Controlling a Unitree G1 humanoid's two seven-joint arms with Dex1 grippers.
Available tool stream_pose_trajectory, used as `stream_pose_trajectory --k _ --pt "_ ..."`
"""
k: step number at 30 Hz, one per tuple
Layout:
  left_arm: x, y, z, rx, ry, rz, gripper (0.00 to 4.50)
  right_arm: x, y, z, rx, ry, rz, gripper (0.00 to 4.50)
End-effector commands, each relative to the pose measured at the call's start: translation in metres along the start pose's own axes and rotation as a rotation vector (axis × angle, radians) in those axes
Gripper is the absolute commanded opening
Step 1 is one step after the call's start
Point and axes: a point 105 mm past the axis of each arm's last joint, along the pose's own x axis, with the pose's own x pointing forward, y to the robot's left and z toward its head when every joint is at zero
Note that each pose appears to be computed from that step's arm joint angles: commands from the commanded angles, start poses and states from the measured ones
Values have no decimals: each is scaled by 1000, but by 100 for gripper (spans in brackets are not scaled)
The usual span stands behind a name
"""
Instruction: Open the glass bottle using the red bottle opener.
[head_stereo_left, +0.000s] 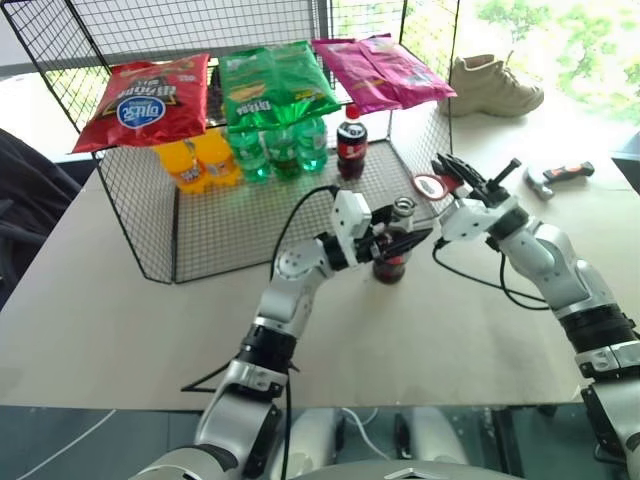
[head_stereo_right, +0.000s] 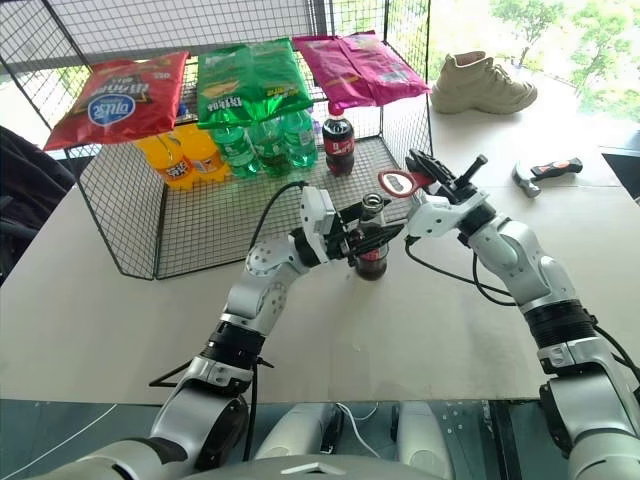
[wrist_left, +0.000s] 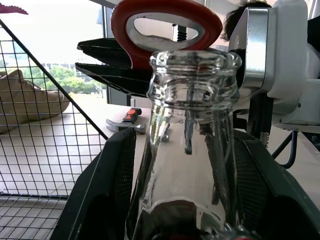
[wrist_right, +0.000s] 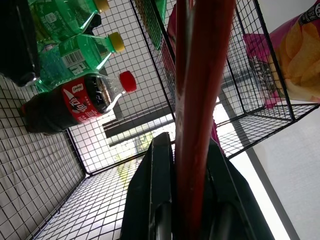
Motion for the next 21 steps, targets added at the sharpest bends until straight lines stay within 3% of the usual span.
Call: stream_pose_trajectory --k 1,3,4,5,7,8,21 --pt "-1 -6 -8 -39 16 -18 222 2 -17 2 -8 -13 -64 0" --pt "-2 -6 -7 -39 13 -18 222 2 -17 2 -6 -13 -64 0" --pt "-2 -6 -7 -39 12 -17 312 2 -17 2 -4 -12 -64 0" --pt "-2 -6 -7 -37 11 -16 328 2 -17 2 -3 -12 -64 0" --pt "-3 -6 -6 -28 10 -14 425 2 -16 2 0 -12 -65 0" --pt "-3 -6 -6 -28 9 -15 445 3 -16 2 1 -11 -64 0" --pt "-19 -7 -6 0 50 -18 445 -2 -12 -1 18 6 -66 0"
